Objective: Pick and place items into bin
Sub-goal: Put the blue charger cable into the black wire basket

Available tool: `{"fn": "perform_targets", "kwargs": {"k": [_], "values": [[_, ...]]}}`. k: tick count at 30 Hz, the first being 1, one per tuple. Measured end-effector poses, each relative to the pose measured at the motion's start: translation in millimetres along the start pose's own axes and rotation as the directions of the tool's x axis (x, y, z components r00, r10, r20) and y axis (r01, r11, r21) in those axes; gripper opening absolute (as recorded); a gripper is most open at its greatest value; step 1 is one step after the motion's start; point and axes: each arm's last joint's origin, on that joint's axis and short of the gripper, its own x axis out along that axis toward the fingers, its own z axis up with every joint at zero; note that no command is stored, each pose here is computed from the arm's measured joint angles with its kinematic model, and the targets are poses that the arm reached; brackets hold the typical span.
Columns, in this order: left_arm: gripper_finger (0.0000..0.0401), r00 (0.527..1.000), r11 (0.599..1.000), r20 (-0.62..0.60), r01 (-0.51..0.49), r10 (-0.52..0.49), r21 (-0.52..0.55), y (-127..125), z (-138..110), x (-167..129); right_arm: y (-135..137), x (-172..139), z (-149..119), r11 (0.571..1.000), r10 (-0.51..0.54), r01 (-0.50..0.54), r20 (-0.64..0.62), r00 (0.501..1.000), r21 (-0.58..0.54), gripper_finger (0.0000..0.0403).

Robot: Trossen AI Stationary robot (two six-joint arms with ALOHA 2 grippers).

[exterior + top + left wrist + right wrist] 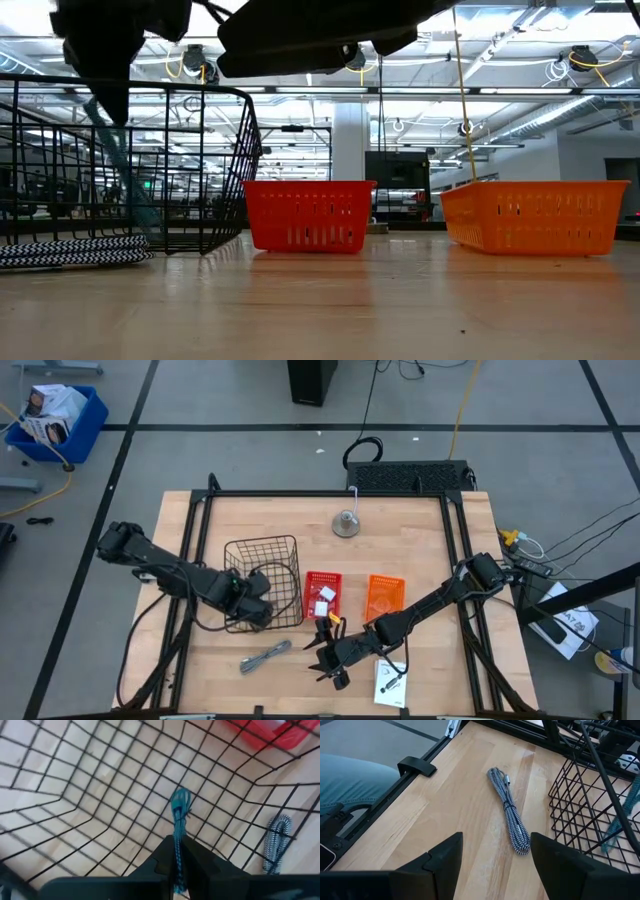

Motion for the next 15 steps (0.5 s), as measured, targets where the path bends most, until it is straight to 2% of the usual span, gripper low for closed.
{"fn": "perform_targets", "kwargs": {"k": [10, 15], "values": [[0.0041, 1.0, 1.0, -0.017, -0.002, 0.002, -0.027, 1.1, -3.3, 3.4, 0.3, 0.0, 0.0, 1.0, 0.004, -0.004, 0.0, 1.0, -0.001, 0.0224], [0.0091, 1.0, 1.0, -0.017, -0.002, 0.002, -0.024, 1.3, -3.2, 3.4, 2.3, 0.0, 1.7, 0.997, 0.076, -0.076, 0.022, 0.997, 0.01, 0.0224]]}}
